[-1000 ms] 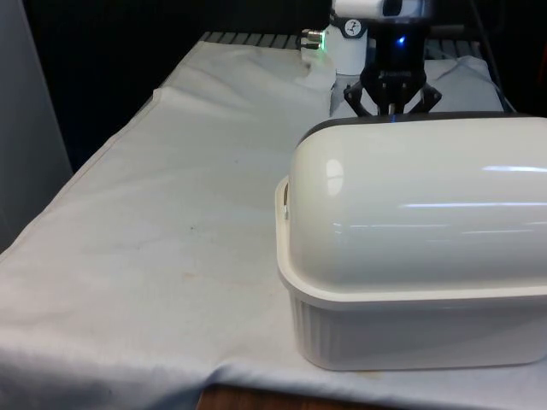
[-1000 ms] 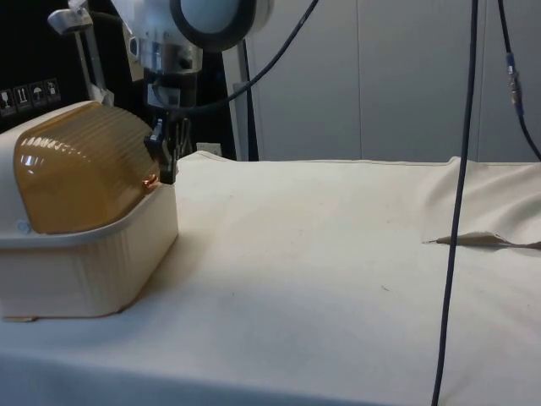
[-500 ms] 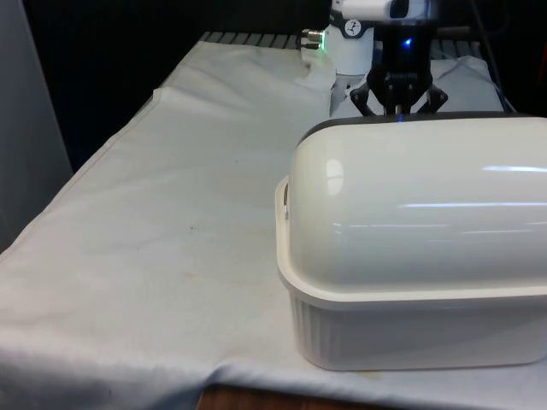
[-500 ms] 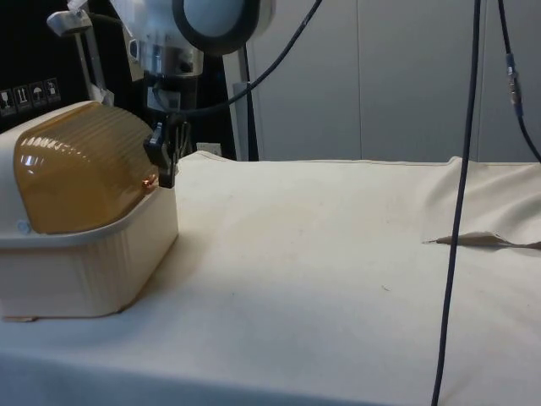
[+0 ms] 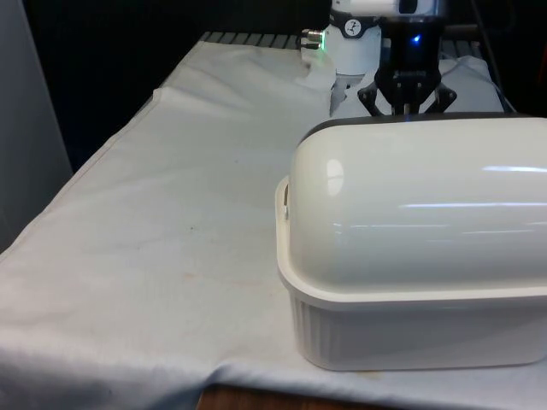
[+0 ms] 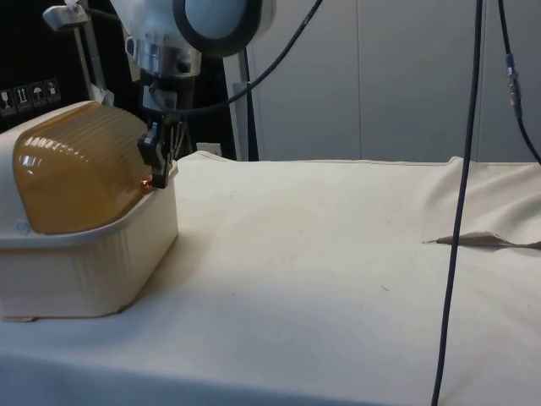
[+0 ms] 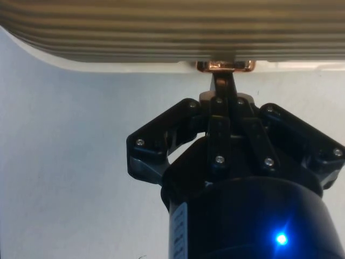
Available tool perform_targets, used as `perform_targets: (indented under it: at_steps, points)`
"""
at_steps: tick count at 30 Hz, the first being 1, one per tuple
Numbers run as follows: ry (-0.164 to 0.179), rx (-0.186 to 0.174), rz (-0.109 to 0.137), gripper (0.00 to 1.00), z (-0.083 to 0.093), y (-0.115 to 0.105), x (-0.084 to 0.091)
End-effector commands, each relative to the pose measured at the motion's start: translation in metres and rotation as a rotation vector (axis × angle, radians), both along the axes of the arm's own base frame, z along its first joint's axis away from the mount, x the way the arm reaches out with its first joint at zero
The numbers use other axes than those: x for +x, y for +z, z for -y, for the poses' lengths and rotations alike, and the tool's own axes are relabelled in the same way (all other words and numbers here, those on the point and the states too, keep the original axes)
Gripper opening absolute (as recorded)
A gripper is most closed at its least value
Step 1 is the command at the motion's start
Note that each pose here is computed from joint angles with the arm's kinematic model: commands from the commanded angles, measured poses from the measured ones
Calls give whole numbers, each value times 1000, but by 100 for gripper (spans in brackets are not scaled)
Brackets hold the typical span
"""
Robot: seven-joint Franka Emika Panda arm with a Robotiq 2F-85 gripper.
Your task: Open the lid, then close it.
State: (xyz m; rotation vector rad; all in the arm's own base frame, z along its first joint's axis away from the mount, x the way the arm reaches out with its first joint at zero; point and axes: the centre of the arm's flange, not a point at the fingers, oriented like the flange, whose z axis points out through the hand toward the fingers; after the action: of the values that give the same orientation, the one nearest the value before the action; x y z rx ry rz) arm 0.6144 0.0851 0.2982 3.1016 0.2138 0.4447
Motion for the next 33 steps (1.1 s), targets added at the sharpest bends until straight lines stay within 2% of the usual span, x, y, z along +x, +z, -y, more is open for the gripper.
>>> perform_targets:
  at_steps: [1,3,4,12,13,20,21,22,23,28,29,30,33]
  points:
    - [-2,2,9,0,-1,0,0]
    - [0,0,0,0,0,0,0]
    - [0,2,8,0,-2,0,-1]
    - [4,1,0,0,-2,-3,-3]
    - [4,0,-7,0,-2,-3,-2]
    - [6,3,20,0,-4,-2,-2]
    - [6,1,7,0,-3,-2,-2]
    - [6,1,8,0,-3,-2,-2]
    - [5,5,25,0,-5,-1,-1]
    - [9,8,44,0,-7,0,-1]
    - [8,5,29,0,-5,-1,-1]
    - [8,8,47,0,-6,0,-1]
    - [9,10,62,0,-7,2,0]
